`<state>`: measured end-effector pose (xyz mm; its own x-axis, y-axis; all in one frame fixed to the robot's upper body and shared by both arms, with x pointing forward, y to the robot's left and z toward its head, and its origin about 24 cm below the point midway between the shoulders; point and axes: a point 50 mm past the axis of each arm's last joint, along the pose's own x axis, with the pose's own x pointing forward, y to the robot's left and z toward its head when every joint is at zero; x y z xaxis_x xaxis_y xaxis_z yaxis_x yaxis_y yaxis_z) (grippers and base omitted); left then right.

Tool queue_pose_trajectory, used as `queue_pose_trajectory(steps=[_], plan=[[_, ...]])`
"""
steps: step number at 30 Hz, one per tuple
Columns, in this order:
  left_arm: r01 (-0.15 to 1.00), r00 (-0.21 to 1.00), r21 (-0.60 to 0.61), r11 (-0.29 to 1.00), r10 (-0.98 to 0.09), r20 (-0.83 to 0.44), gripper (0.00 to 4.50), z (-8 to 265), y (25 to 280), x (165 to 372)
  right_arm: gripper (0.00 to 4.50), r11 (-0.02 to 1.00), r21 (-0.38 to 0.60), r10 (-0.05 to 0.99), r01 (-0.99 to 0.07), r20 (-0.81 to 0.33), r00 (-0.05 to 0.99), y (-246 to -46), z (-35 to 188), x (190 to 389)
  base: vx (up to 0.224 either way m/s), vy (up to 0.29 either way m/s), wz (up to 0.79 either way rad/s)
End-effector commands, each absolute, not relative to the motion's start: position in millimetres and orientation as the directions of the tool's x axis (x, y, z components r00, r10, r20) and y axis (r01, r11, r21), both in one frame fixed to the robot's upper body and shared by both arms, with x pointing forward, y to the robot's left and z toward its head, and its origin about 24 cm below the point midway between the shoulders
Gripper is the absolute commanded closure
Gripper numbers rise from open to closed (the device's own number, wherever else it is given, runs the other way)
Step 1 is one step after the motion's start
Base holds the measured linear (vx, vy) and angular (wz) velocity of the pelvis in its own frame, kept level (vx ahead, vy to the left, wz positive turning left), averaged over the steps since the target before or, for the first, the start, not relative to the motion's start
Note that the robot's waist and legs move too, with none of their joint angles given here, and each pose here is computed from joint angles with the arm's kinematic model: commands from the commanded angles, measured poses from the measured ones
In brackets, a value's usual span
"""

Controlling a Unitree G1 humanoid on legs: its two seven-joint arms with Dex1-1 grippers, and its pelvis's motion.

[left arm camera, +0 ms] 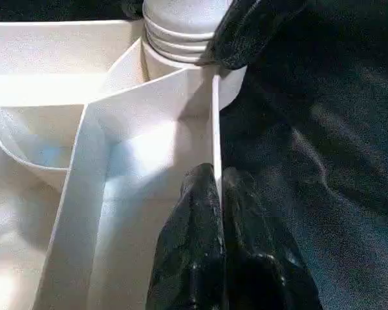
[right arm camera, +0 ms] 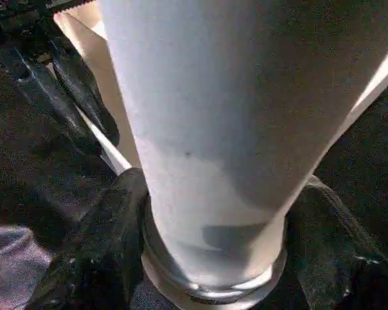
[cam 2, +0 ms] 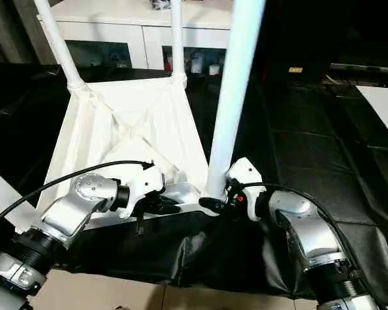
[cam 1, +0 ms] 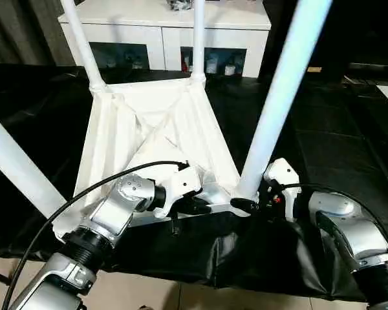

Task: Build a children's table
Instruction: Rotate leg to tighten

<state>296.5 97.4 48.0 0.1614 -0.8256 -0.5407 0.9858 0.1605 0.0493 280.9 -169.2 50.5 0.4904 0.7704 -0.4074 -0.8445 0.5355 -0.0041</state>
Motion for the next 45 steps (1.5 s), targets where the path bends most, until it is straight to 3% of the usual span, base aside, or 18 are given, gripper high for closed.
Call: queue_pose_trajectory(steps=[1,6,9,11,12,13,14,18,22,24,28,30,32,34,36,41,45], plan=[[0.991,0.123,0.027,0.131,-0.816,-0.565,4.50,42.5,96.9,290.8,1.80,0.515,0.009,0.783,-0.857,-0.412,0.466,-169.4,49.0,278.9,0.000,0.000,0.00],[0.990,0.127,0.022,0.141,-0.810,-0.572,4.50,40.0,99.2,289.0,1.82,0.508,0.013,0.779,-0.861,-0.434,0.452,-171.0,44.0,275.8,0.000,0.000,0.00],[0.974,0.202,0.032,0.223,-0.802,-0.562,4.50,39.6,97.1,295.5,1.83,0.599,-0.009,0.714,-0.801,-0.447,0.539,-169.1,37.3,282.7,0.000,0.000,0.00],[0.951,0.285,0.060,0.303,-0.784,-0.552,4.50,40.1,93.7,304.6,1.83,0.683,-0.013,0.652,-0.730,-0.440,0.618,-165.6,33.1,289.9,0.000,0.000,0.00],[0.915,0.374,0.085,0.394,-0.751,-0.545,4.50,40.3,87.7,315.5,1.83,0.777,-0.008,0.567,-0.630,-0.429,0.704,-156.1,28.1,297.3,0.000,0.000,0.00],[0.911,0.382,0.087,0.403,-0.747,-0.544,4.50,40.4,87.1,316.5,1.83,0.785,-0.007,0.558,-0.620,-0.428,0.711,-155.1,27.7,297.9,-0.055,0.001,-0.02],[0.870,0.449,0.067,0.489,-0.727,-0.521,4.50,41.6,77.4,325.2,1.83,0.855,0.014,0.474,-0.518,-0.425,0.771,-142.2,23.2,303.6,-0.055,0.001,-0.02],[0.809,0.523,0.039,0.587,-0.688,-0.503,4.50,43.4,66.0,335.1,1.84,0.925,0.028,0.350,-0.378,-0.450,0.822,-128.9,17.0,311.2,-0.013,0.000,-0.01],[0.719,0.635,0.117,0.686,-0.578,-0.514,4.50,43.3,58.7,348.5,1.84,0.981,0.040,0.185,-0.190,-0.487,0.854,-114.4,9.5,321.7,0.000,0.000,0.00],[0.687,0.673,0.159,0.709,-0.538,-0.508,4.50,44.5,55.8,354.1,1.84,0.989,0.015,0.133,-0.145,-0.500,0.856,-108.2,7.8,325.4,0.000,0.000,0.00],[0.687,0.681,0.178,0.704,-0.540,-0.494,4.50,47.7,56.6,356.4,1.84,0.969,0.074,0.245,-0.236,-0.412,0.878,-95.1,21.7,329.8,0.000,0.000,0.00],[0.695,0.678,0.187,0.694,-0.546,-0.493,4.50,47.6,58.1,356.2,1.28,0.962,0.062,0.269,-0.266,-0.373,0.888,-93.7,27.9,330.5,0.000,0.000,0.00],[0.708,0.669,0.196,0.679,-0.555,-0.495,4.50,46.7,62.0,355.4,1.03,0.952,0.027,0.295,-0.304,-0.338,0.893,-96.6,33.9,330.0,0.000,0.000,0.00],[0.715,0.662,0.197,0.671,-0.559,-0.499,4.50,45.9,65.1,354.8,0.94,0.950,0.022,0.301,-0.311,-0.324,0.897,-100.8,37.0,329.7,0.000,0.000,0.00],[0.748,0.633,0.184,0.638,-0.602,-0.487,4.50,45.2,70.1,351.4,0.69,0.924,0.035,0.372,-0.381,-0.306,0.876,-111.1,43.3,326.2,0.002,0.004,-0.12],[0.852,0.498,0.101,0.514,-0.735,-0.461,4.50,40.4,77.4,334.1,0.52,0.742,-0.006,0.636,-0.671,-0.310,0.706,-136.1,53.2,304.8,0.047,-0.008,0.00],[0.909,0.395,0.078,0.409,-0.790,-0.468,4.50,38.5,81.5,323.1,0.52,0.674,-0.047,0.692,-0.738,-0.311,0.652,-149.8,58.6,297.2,0.014,-0.004,0.00]])
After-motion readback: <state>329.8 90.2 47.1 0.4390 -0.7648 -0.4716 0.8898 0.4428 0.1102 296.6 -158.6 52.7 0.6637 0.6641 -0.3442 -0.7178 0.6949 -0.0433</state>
